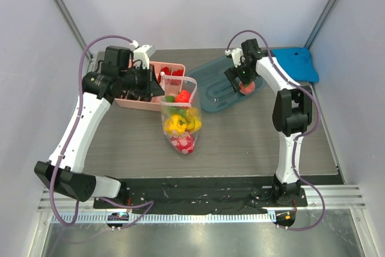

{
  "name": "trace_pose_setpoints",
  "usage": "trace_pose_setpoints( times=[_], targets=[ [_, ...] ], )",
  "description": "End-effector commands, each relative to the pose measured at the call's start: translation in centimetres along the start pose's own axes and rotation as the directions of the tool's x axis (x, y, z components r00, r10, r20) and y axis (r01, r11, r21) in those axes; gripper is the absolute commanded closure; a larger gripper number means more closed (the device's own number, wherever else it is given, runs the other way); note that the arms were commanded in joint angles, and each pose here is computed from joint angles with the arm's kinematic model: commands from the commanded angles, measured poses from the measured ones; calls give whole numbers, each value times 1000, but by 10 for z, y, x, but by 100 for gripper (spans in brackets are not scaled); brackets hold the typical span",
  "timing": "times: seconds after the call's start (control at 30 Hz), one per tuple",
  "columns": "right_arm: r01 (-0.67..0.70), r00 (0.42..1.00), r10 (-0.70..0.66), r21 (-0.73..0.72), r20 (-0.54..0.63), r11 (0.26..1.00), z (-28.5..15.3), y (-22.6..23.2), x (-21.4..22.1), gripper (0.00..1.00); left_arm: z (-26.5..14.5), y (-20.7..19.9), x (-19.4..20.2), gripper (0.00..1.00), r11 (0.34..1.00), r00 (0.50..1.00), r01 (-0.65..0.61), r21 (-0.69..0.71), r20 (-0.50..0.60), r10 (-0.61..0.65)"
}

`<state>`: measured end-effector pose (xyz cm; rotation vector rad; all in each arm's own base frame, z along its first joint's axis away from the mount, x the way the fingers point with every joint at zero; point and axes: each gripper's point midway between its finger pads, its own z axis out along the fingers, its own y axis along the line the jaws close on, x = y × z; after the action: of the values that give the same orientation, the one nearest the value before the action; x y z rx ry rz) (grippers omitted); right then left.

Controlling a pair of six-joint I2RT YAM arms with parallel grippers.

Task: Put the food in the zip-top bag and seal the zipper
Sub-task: Pick up the fake fruit from the bin.

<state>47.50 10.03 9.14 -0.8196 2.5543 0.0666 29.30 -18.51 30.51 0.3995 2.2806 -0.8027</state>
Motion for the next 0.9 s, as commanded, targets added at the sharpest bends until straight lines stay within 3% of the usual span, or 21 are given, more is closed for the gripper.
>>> trace_pose_setpoints(
  times=[0.0, 0.3, 0.57, 0.7, 0.87],
  targets=[
    [64, 997, -67, 101, 26, 993, 5, -26, -17, 2, -7, -3, -14, 100, 998, 996, -69, -3, 47, 69],
    [129, 991, -123, 156, -45, 979, 35, -40, 1, 2, -4, -1, -15, 100, 998, 997, -69, -12, 43, 69],
    [149, 988, -141, 162, -61, 975, 37, -41, 6, 12, -3, -1, -17, 100, 998, 997, -63, -8, 45, 63],
    [120, 993, -119, 154, -14, 981, 28, -38, -5, 37, -5, -2, -16, 100, 997, 996, -71, -7, 47, 72],
    [35, 977, -49, 72, 205, 997, -41, -18, -58, 50, -9, -6, -17, 100, 997, 996, -77, 3, 55, 76]
  ],
)
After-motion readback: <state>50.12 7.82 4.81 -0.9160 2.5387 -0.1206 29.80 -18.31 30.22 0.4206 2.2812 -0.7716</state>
